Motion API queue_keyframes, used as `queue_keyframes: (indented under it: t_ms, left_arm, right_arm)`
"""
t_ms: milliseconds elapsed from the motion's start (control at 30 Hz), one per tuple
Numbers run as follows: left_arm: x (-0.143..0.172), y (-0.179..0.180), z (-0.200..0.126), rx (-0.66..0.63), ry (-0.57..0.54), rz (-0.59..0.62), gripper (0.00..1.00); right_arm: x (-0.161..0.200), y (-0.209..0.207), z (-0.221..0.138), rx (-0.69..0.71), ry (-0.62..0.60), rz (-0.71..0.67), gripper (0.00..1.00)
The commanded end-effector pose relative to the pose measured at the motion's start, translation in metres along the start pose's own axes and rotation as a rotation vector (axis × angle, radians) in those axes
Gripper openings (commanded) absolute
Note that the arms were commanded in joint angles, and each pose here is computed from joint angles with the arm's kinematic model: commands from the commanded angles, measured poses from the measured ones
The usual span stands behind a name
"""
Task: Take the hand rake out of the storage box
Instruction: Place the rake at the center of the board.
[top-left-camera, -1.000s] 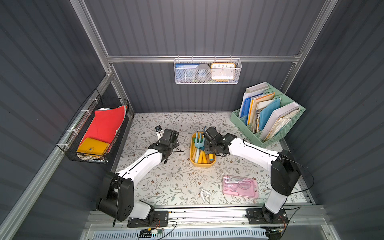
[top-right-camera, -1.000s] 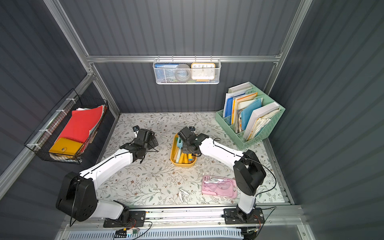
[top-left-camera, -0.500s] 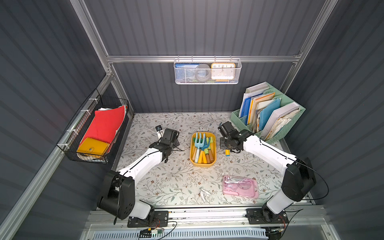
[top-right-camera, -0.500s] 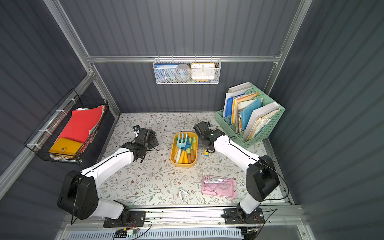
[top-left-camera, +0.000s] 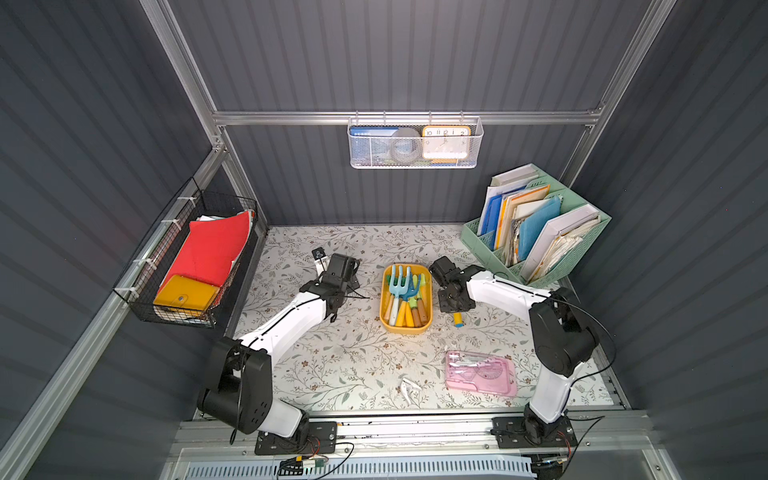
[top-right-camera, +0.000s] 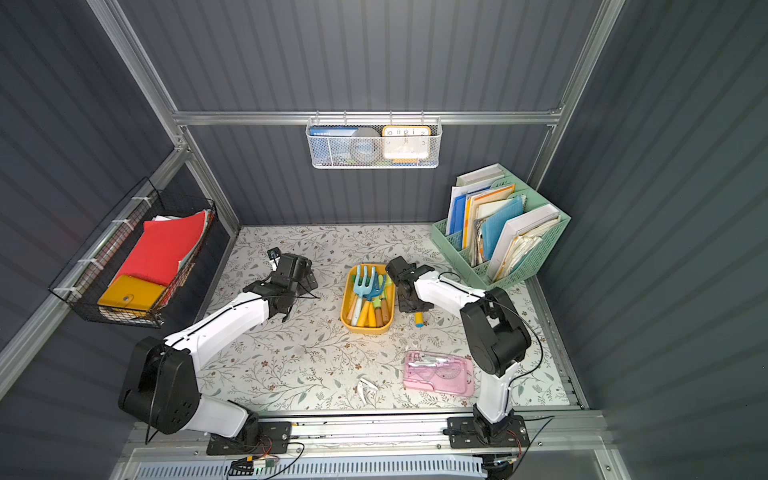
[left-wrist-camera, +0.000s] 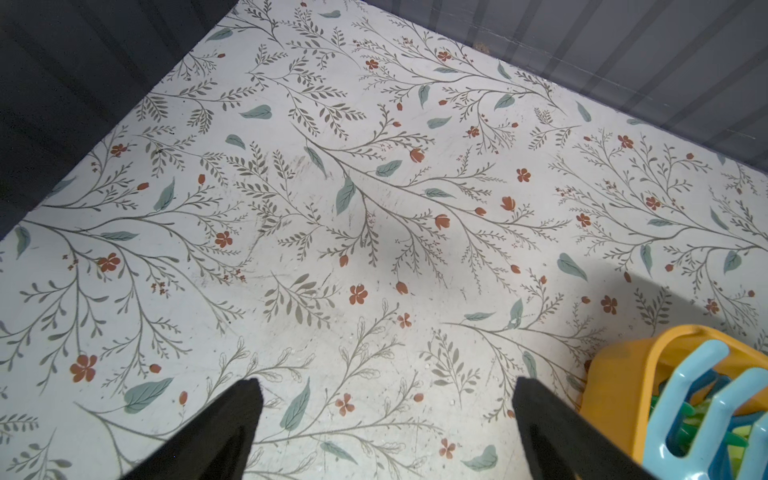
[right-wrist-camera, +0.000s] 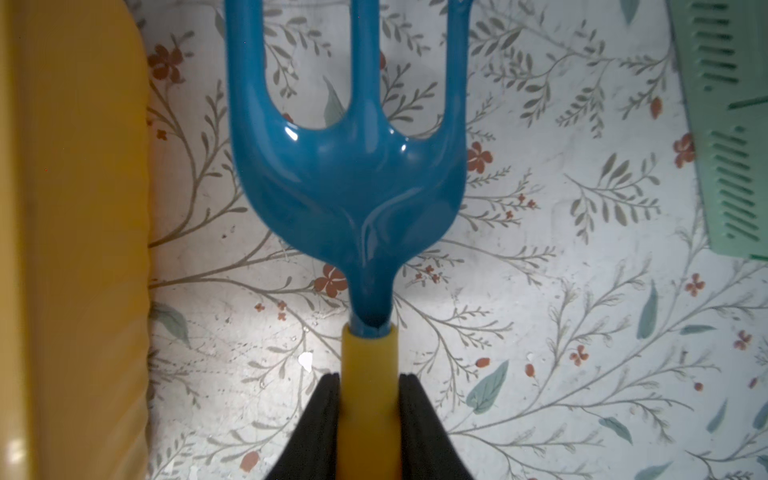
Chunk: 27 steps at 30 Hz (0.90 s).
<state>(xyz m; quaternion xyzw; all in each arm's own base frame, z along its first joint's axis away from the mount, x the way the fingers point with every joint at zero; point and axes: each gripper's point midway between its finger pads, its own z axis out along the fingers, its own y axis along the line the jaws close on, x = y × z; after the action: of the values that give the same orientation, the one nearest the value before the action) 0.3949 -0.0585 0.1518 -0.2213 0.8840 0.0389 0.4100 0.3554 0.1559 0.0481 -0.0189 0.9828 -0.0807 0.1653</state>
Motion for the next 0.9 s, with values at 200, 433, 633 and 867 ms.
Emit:
queue_keyframes:
  t_ms: [200, 433, 633, 867]
  left_arm:
    - [-0.006, -0.002, -0.003, -0.008, -0.013, 0.004, 1.0]
    - [-0.007, -0.004, -0.001, -0.01, -0.01, 0.008, 1.0]
    - [-0.009, -0.002, -0.004, -0.018, -0.017, 0.007, 1.0]
    - [-0.01, -0.001, -0.005, -0.022, -0.018, 0.006, 1.0]
  right_arm:
    - [0.001, 0.008, 0.016, 0.0, 0.009, 0.032, 0.13]
    - [0.01, 0.016, 0.028, -0.037, 0.01, 0.065, 0.23]
    - [0.013, 0.02, 0.033, -0.058, 0.013, 0.077, 0.25]
    - [0.012, 0.025, 0.031, -0.087, 0.009, 0.092, 0.37]
